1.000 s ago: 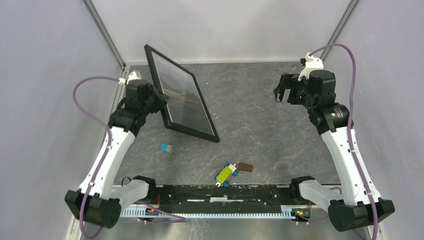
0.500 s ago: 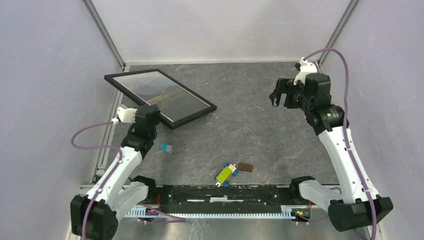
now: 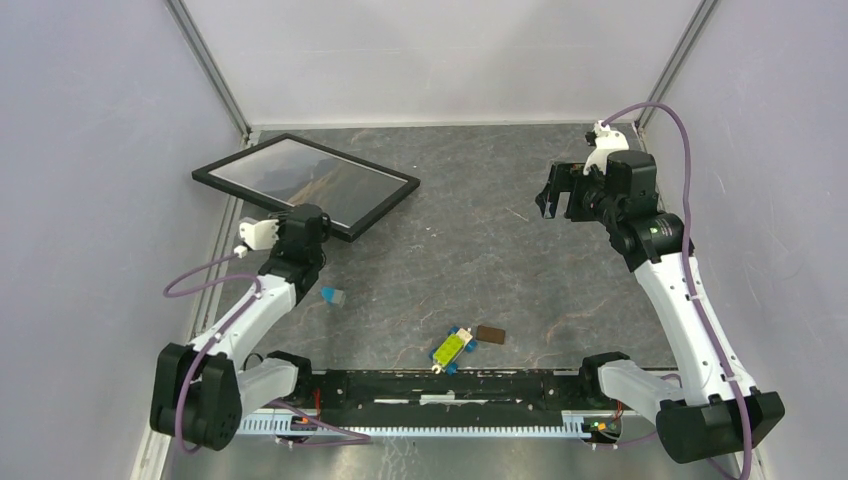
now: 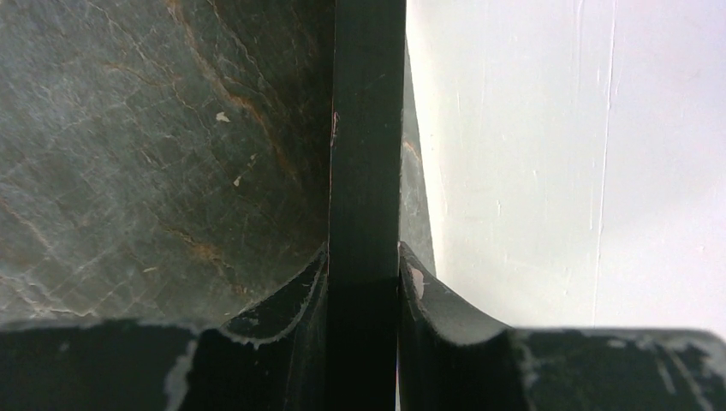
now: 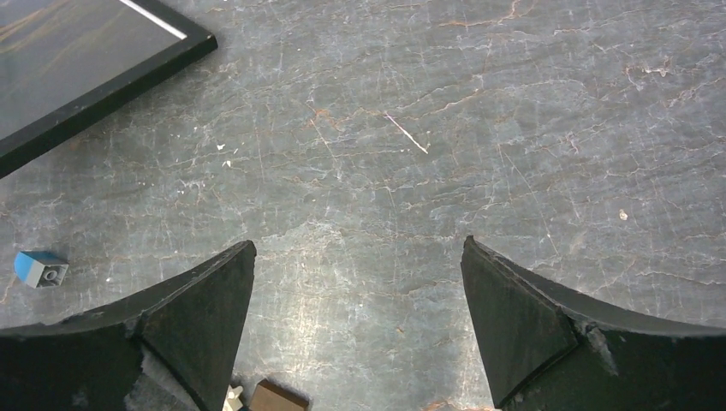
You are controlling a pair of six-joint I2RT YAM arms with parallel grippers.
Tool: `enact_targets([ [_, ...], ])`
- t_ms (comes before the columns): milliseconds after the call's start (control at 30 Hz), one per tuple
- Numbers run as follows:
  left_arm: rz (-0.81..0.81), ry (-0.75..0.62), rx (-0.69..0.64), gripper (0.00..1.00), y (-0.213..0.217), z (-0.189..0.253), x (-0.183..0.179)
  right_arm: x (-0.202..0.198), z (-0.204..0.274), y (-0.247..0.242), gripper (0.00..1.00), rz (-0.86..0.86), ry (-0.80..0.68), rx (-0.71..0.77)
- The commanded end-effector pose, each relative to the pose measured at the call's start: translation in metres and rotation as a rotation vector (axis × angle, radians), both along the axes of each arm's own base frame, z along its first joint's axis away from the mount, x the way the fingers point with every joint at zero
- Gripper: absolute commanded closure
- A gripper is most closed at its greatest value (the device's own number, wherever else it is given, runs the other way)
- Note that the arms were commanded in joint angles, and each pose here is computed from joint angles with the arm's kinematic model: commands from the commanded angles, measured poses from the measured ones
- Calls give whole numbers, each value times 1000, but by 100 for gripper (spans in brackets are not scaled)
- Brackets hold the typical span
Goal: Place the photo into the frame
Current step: Turn over the photo frame at the corner of the board.
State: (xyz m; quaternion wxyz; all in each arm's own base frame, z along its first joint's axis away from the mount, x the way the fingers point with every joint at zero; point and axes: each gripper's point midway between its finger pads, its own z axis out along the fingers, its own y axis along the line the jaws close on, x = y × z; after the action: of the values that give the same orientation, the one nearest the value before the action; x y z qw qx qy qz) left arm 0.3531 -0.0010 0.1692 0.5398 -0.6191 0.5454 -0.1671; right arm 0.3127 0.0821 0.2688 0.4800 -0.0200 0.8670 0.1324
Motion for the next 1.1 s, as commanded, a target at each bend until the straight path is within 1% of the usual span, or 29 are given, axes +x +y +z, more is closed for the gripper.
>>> enact_targets([
  [0,57,6,-78,86,1,-21,5,2,19,4,5,14,-67,24],
  [133,56,42,-104,85,-3,-37,5,-1,17,2,6,10,-58,21],
  [300,14,110,-139,83,-14,-62,6,-1,11,5,7,12,-46,40],
  [400,-6,152,-138,84,-19,-77,4,-1,10,8,7,17,-40,58],
  [467,-27,154,-134,83,-24,-81,8,-1,8,10,8,23,-38,69],
  [600,-54,185,-156,78,-32,-99,8,-2,7,12,8,26,-33,78],
  [867,-110,235,-229,76,-51,-131,11,-4,7,11,8,23,-32,74],
  [967,-122,254,-254,70,-56,-138,10,-5,9,10,8,19,-36,74],
  [1000,-126,259,-259,66,-57,-140,10,-5,9,10,8,19,-37,74],
  [1067,-125,270,-271,56,-58,-144,7,-5,8,9,8,17,-36,73],
])
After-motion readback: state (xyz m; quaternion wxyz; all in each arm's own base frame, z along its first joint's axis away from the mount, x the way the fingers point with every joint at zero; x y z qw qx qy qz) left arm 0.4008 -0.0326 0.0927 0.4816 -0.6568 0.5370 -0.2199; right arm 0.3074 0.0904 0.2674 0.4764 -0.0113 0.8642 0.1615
